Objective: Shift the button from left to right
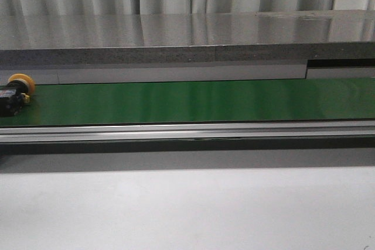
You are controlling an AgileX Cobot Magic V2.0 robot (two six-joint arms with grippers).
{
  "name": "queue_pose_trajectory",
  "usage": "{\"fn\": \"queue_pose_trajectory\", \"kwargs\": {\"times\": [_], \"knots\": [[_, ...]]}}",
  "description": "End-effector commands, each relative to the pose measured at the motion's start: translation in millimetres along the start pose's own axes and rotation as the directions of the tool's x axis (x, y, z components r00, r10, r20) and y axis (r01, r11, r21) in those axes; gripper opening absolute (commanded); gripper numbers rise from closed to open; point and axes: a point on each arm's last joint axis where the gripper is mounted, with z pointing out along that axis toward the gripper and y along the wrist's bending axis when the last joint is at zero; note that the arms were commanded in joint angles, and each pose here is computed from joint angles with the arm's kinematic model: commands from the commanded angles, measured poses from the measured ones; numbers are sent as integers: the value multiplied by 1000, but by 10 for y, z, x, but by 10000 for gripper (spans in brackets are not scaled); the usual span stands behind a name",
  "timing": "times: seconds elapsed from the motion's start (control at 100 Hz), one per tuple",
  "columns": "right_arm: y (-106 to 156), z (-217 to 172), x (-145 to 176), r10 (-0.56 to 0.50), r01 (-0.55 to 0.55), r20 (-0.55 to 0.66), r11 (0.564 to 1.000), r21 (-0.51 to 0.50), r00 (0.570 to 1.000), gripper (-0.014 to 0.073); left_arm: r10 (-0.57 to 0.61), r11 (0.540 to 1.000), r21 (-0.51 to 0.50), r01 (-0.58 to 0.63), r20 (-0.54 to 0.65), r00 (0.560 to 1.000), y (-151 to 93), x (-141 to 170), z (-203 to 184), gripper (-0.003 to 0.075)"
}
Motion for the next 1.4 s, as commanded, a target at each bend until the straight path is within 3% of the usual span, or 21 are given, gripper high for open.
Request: {"fn": "queue_pose_trajectory", "kwargs": {"times": [0.0, 0.43, 0.68, 0.91, 1.05, 1.39], "knots": [[6, -30, -148, -13, 14, 127, 1000, -2, 992, -68, -14, 1000, -11, 16, 192, 981, -18, -57, -271, 589], [6, -30, -148, -13, 14, 127, 1000, -2, 992, -68, -45, 998, -13, 54, 373, 927, -97, 745, -854, 589], [6, -30, -148, -13, 14, 127, 1000, -2, 992, -68, -53, 998, 2, 57, 390, 919, -142, 1089, -1036, 589], [6, -30, -148, -13, 14, 127, 1000, -2, 992, -68, -56, 998, 10, 57, 393, 918, -161, 1219, -1093, 569], [6, -30, -148, -13, 14, 127, 1000, -2, 992, -68, -56, 998, 10, 57, 392, 918, -161, 1220, -1093, 448], [6, -30, -148, -13, 14, 127, 1000, -2, 992, -68, -56, 998, 11, 57, 390, 919, -162, 1222, -1092, -4]]}}
